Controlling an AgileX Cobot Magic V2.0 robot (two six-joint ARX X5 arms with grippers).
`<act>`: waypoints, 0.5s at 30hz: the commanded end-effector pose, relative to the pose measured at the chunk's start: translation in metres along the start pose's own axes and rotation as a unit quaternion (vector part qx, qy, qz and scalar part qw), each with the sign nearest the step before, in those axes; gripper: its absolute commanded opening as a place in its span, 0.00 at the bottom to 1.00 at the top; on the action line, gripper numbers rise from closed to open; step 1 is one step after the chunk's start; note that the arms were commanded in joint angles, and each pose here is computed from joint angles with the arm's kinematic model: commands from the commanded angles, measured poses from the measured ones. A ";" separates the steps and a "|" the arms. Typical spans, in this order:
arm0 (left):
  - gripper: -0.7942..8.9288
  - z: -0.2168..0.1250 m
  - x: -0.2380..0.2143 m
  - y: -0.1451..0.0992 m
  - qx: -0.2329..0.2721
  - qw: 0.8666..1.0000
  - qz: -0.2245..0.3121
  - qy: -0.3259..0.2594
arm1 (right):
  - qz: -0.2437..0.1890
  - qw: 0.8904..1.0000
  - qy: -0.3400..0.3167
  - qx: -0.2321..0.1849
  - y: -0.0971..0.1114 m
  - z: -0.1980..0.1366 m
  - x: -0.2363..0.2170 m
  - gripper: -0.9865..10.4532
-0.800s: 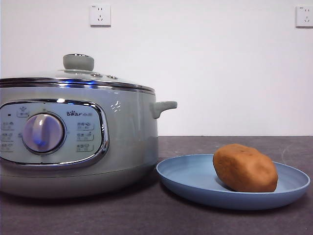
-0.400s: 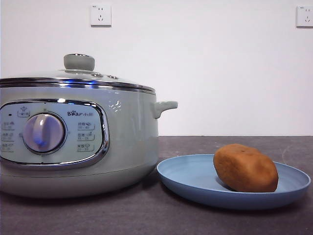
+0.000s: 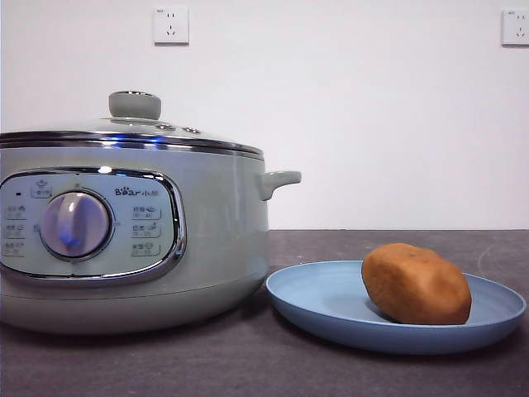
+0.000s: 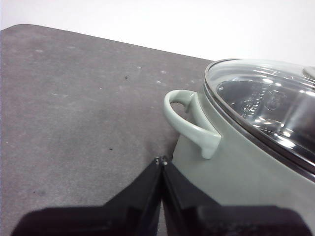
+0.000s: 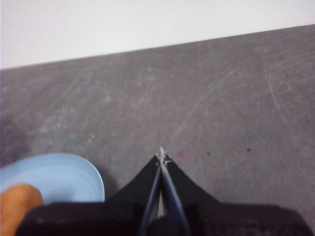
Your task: Take the potato out from the steamer,put the potato on the plate,close the lid
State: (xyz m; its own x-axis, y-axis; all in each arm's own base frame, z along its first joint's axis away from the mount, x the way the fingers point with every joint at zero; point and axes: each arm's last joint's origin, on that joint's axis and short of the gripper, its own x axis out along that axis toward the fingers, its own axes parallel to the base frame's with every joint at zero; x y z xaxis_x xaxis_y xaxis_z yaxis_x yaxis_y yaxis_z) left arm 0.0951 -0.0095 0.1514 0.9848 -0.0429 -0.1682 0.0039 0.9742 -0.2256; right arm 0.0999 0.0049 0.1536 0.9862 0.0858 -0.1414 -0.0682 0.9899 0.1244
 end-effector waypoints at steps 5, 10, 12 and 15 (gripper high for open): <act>0.08 -0.004 0.001 0.001 0.006 1.000 0.001 0.004 | 0.000 1.000 0.022 0.015 0.000 -0.007 -0.003 0.09; 0.08 -0.004 0.001 0.001 0.006 1.000 0.001 0.004 | 0.001 1.000 0.021 0.016 0.000 -0.007 -0.003 0.09; 0.08 -0.004 0.001 0.001 0.006 1.000 0.001 0.004 | 0.001 1.000 0.020 0.015 0.000 -0.007 -0.003 0.09; 0.08 -0.004 0.001 0.001 0.006 1.000 0.001 0.004 | 0.001 1.000 0.018 0.015 0.000 -0.006 -0.003 0.09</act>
State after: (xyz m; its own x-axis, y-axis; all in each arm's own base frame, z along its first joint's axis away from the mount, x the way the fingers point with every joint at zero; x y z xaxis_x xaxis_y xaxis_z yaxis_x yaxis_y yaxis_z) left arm 0.0951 -0.0095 0.1514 0.9848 -0.0432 -0.1682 0.0043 0.9743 -0.2253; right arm 0.0956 0.0053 0.1517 0.9831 0.0902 -0.1595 -0.0670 0.9872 0.1449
